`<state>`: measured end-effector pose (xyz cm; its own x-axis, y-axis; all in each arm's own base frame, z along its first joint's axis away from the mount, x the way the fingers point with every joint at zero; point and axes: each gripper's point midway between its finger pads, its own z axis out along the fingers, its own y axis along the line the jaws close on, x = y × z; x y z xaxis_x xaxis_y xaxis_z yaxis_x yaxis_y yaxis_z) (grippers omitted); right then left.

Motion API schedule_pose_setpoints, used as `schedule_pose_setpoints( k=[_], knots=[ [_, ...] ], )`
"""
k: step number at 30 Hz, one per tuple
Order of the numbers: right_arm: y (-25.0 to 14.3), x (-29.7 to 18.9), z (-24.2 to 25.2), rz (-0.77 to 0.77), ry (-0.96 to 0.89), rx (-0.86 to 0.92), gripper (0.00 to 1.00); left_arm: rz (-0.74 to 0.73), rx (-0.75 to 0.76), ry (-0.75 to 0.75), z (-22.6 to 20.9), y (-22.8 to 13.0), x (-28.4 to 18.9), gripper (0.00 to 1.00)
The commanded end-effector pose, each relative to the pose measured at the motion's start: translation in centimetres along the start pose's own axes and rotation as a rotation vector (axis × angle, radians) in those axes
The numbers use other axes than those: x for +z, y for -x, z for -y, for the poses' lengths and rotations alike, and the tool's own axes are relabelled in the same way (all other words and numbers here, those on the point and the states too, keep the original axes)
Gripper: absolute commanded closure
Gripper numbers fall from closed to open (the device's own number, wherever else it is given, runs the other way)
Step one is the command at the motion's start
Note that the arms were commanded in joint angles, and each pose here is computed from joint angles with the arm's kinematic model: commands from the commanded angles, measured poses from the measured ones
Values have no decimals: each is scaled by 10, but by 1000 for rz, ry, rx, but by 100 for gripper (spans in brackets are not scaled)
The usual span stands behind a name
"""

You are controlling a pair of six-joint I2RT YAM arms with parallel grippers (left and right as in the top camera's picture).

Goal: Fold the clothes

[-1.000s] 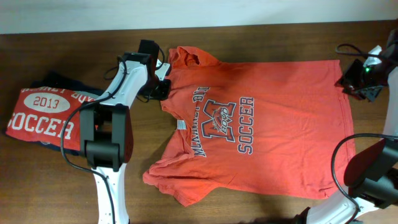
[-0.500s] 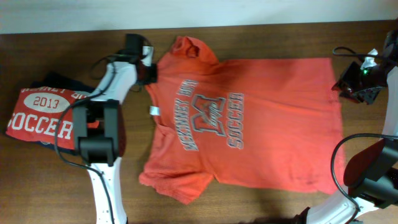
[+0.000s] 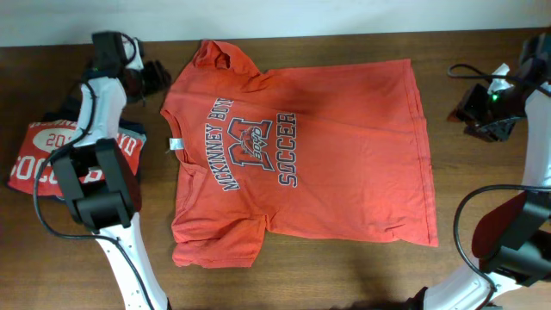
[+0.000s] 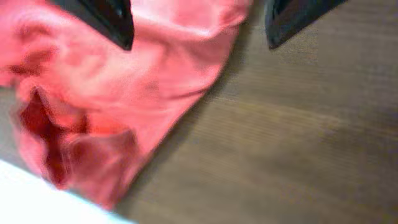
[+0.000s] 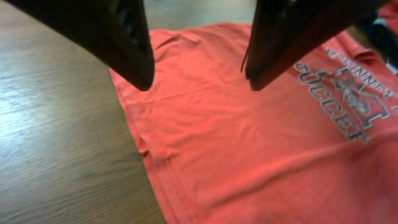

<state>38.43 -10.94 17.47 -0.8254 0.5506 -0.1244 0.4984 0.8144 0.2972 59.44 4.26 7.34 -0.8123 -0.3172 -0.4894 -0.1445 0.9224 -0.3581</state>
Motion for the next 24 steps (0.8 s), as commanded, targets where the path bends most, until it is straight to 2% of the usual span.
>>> schedule_pose_setpoints(
  k=[1,4,7,10,12,13,15,18,21,22,23,24],
  knots=[
    [-9,26,4,-69,-28,-14,42,10,84,-79,26,21,-26,32],
    [-22,52,13,-140,-46,2,34,-26,101,-75,36,24,-51,32],
    [-39,79,29,-216,-70,29,24,-117,149,-70,47,8,-77,36],
    [-57,103,49,-261,-113,49,23,-241,175,-54,51,-20,-94,39],
    [-74,123,60,-288,-117,62,27,-333,163,1,45,-42,-100,39],
    [-79,131,63,-292,-115,64,30,-365,161,16,44,-50,-100,39],
    [-85,143,68,-289,-115,62,48,-409,158,34,43,-61,-101,41],
    [-98,165,77,-276,-115,64,88,-427,168,33,48,-66,-101,45],
    [-108,176,97,-255,-203,126,94,-441,168,28,52,-70,-102,47],
    [-110,178,108,-243,-257,154,95,-448,167,28,53,-71,-102,47],
    [-112,174,133,-216,-387,217,96,-465,164,29,53,-75,-104,47],
    [-111,171,141,-207,-422,238,96,-474,162,30,53,-77,-106,47]
  ],
)
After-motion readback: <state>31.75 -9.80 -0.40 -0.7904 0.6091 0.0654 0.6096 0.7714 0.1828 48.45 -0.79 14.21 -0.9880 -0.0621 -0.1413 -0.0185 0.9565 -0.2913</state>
